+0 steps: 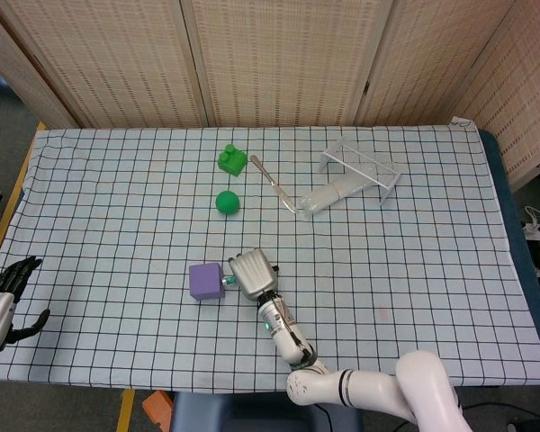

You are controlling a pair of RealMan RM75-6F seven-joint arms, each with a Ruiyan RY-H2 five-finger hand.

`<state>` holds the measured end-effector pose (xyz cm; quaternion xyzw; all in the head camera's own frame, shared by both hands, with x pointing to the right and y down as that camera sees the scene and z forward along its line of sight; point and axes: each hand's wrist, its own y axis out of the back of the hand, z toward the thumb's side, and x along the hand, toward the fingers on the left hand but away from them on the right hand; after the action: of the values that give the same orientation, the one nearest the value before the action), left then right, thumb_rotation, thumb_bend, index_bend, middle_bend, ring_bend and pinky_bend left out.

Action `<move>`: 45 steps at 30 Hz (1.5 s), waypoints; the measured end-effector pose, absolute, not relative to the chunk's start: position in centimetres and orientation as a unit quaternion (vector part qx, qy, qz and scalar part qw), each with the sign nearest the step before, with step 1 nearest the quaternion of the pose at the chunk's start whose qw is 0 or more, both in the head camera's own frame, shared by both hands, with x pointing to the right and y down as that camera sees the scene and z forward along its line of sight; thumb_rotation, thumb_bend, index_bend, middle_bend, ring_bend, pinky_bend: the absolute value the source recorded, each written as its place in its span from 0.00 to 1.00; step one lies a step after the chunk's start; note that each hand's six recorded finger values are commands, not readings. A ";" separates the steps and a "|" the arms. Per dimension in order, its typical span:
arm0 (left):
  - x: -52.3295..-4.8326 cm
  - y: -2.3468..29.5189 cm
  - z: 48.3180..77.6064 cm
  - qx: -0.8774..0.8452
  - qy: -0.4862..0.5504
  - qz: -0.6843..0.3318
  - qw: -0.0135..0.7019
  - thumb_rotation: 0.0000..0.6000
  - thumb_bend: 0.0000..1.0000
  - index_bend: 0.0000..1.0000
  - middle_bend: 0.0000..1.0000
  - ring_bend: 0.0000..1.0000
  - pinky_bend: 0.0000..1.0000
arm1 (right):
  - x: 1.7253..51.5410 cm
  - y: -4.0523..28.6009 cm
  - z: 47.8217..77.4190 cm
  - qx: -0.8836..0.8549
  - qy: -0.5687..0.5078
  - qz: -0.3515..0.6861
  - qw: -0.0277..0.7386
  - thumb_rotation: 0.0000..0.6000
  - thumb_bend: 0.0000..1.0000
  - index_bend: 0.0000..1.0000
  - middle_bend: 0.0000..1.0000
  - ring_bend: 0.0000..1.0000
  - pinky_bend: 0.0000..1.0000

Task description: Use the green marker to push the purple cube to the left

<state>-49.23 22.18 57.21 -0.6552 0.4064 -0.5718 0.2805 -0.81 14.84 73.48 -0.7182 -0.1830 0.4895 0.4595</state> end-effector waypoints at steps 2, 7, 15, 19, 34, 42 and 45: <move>-49.3 22.2 57.2 -0.655 0.407 -0.571 0.279 1.00 0.38 0.00 0.00 0.00 0.11 | -1.6 15.0 73.5 -0.722 -0.184 0.486 0.457 1.00 0.38 1.00 0.79 0.62 0.59; -49.4 22.1 57.1 -0.655 0.409 -0.571 0.278 1.00 0.38 0.00 0.00 0.00 0.12 | -3.3 15.0 73.3 -0.731 -0.194 0.476 0.449 1.00 0.38 1.00 0.79 0.62 0.59; -49.7 22.0 57.0 -0.654 0.414 -0.570 0.275 1.00 0.38 0.00 0.00 0.00 0.12 | -4.8 14.9 73.4 -0.736 -0.199 0.472 0.443 1.00 0.38 1.00 0.79 0.62 0.58; -50.0 21.9 56.8 -0.653 0.418 -0.569 0.273 1.00 0.38 0.00 0.00 0.00 0.12 | -6.3 14.7 73.4 -0.742 -0.190 0.469 0.440 1.00 0.39 1.00 0.79 0.62 0.58; -50.0 22.1 56.4 -0.652 0.419 -0.566 0.280 1.00 0.38 0.00 0.00 0.00 0.12 | -5.3 14.4 72.9 -0.719 -0.209 0.482 0.456 1.00 0.39 1.00 0.79 0.62 0.58; -49.6 22.3 56.6 -0.652 0.411 -0.569 0.286 1.00 0.38 0.00 0.00 0.00 0.12 | 0.3 13.5 71.6 -0.704 -0.222 0.492 0.461 1.00 0.39 1.00 0.79 0.62 0.58; -49.5 22.3 56.7 -0.651 0.408 -0.572 0.287 1.00 0.38 0.00 0.00 0.00 0.12 | 4.3 13.0 70.8 -0.691 -0.229 0.504 0.465 1.00 0.39 1.00 0.79 0.62 0.58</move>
<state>-49.48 22.32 56.71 -0.6512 0.4078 -0.5719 0.2875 4.30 12.98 70.78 -0.6912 -0.2292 0.5037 0.4647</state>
